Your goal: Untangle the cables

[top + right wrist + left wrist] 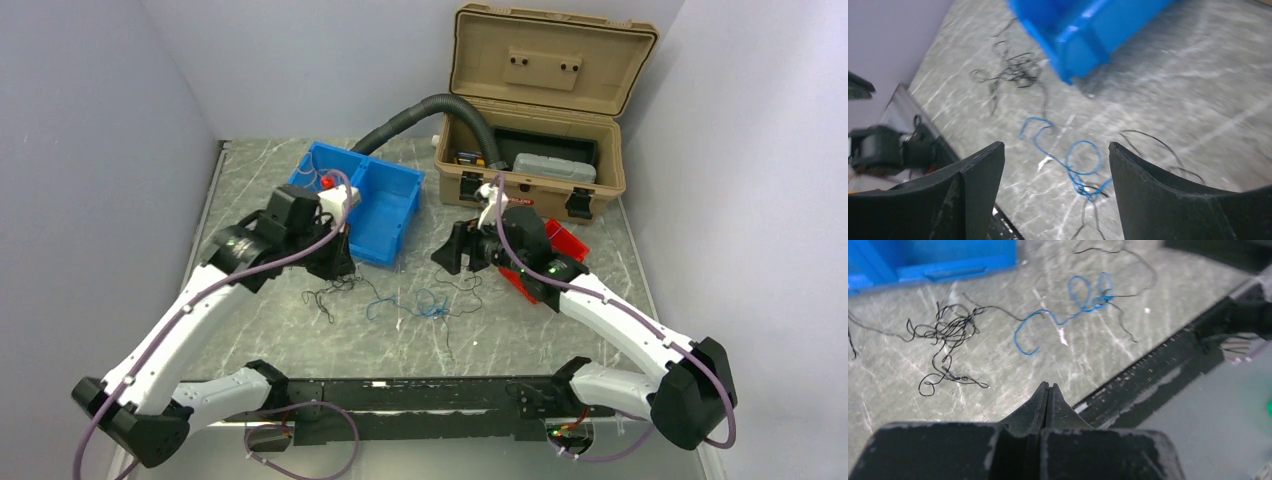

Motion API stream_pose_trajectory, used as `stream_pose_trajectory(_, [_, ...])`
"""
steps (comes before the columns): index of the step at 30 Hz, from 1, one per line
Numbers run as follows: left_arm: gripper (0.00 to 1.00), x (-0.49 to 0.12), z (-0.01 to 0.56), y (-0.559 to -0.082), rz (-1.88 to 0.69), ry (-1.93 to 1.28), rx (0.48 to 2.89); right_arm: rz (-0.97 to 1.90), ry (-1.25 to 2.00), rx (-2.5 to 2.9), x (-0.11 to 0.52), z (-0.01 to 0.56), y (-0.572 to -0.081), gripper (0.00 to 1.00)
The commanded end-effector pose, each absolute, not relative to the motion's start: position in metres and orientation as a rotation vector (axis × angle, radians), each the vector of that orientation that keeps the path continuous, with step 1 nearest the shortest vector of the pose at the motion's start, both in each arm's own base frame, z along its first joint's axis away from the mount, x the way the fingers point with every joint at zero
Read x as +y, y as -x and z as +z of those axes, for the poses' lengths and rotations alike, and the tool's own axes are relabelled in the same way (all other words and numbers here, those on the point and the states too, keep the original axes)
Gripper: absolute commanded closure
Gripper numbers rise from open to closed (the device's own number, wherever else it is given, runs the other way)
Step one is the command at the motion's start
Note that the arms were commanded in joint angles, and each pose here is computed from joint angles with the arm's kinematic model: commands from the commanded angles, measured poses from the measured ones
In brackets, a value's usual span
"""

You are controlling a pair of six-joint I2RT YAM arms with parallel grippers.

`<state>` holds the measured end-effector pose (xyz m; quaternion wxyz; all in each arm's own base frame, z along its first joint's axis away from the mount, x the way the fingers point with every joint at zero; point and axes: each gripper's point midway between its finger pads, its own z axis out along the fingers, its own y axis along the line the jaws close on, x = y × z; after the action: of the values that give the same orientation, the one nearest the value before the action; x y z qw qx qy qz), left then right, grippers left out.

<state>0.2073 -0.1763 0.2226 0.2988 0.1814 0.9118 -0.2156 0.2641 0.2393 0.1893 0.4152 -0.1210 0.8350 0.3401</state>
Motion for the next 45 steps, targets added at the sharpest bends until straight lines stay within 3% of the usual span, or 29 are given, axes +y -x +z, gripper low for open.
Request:
stream_pose_trajectory(1, [1.0, -0.181, 0.278, -0.168, -0.728, -0.69, 2.304, 1.025, 0.555, 1.866, 0.287, 0.226, -0.244, 0.21])
stream_pose_trajectory(6, [1.0, -0.167, 0.296, -0.169, -0.646, -0.673, 2.283, 1.05, 0.62, 1.817, 0.305, 0.229, -0.23, 0.2])
stream_pose_trajectory(7, [0.95, -0.159, 0.291, -0.174, -0.579, -0.629, 2.309, 1.05, 0.612, 1.823, 0.306, 0.228, -0.231, 0.2])
stream_pose_trajectory(8, [0.8, -0.149, 0.284, -0.181, -0.491, -0.579, 2.338, 1.045, 0.605, 1.83, 0.306, 0.226, -0.232, 0.2])
stream_pose_trajectory(9, [0.58, -0.134, 0.274, -0.19, -0.371, -0.517, 2.368, 1.04, 0.599, 1.836, 0.305, 0.225, -0.232, 0.2])
stream_pose_trajectory(11, [0.28, -0.119, 0.249, -0.199, -0.228, -0.438, 2.442, 1.032, 0.588, 1.842, 0.304, 0.223, -0.233, 0.2])
stream_pose_trajectory(14, [0.11, -0.106, 0.207, -0.211, -0.077, -0.328, 2.516, 1.025, 0.569, 1.838, 0.302, 0.224, -0.234, 0.2])
stream_pose_trajectory(20, [0.02, -0.11, 0.131, -0.246, -0.058, -0.105, 2.501, 1.004, 0.543, 1.813, 0.294, 0.23, -0.233, 0.2])
stream_pose_trajectory(28, [0.01, -0.094, 0.07, -0.28, 0.016, 0.06, 2.527, 0.97, 0.544, 1.805, 0.285, 0.233, -0.23, 0.19])
stream_pose_trajectory(30, [0.01, -0.091, 0.057, -0.284, 0.056, 0.062, 2.55, 0.966, 0.542, 1.8, 0.283, 0.235, -0.23, 0.19])
stream_pose_trajectory(32, [0.09, -0.088, 0.047, -0.288, 0.069, 0.078, 2.574, 0.964, 0.544, 1.794, 0.283, 0.237, -0.23, 0.19])
stream_pose_trajectory(34, [0.34, -0.088, 0.04, -0.289, 0.062, 0.085, 2.591, 0.957, 0.549, 1.799, 0.283, 0.237, -0.231, 0.19])
stream_pose_trajectory(37, [0.94, -0.091, 0.046, -0.283, 0.028, 0.061, 2.612, 0.939, 0.554, 1.819, 0.282, 0.232, -0.232, 0.19])
stream_pose_trajectory(38, [1.0, -0.093, 0.051, -0.279, 0.004, 0.047, 2.619, 0.936, 0.554, 1.82, 0.282, 0.231, -0.232, 0.19])
stream_pose_trajectory(45, [1.0, -0.145, 0.131, -0.228, -0.397, -0.23, 2.603, 0.985, 0.6, 1.828, 0.295, 0.216, -0.232, 0.19])
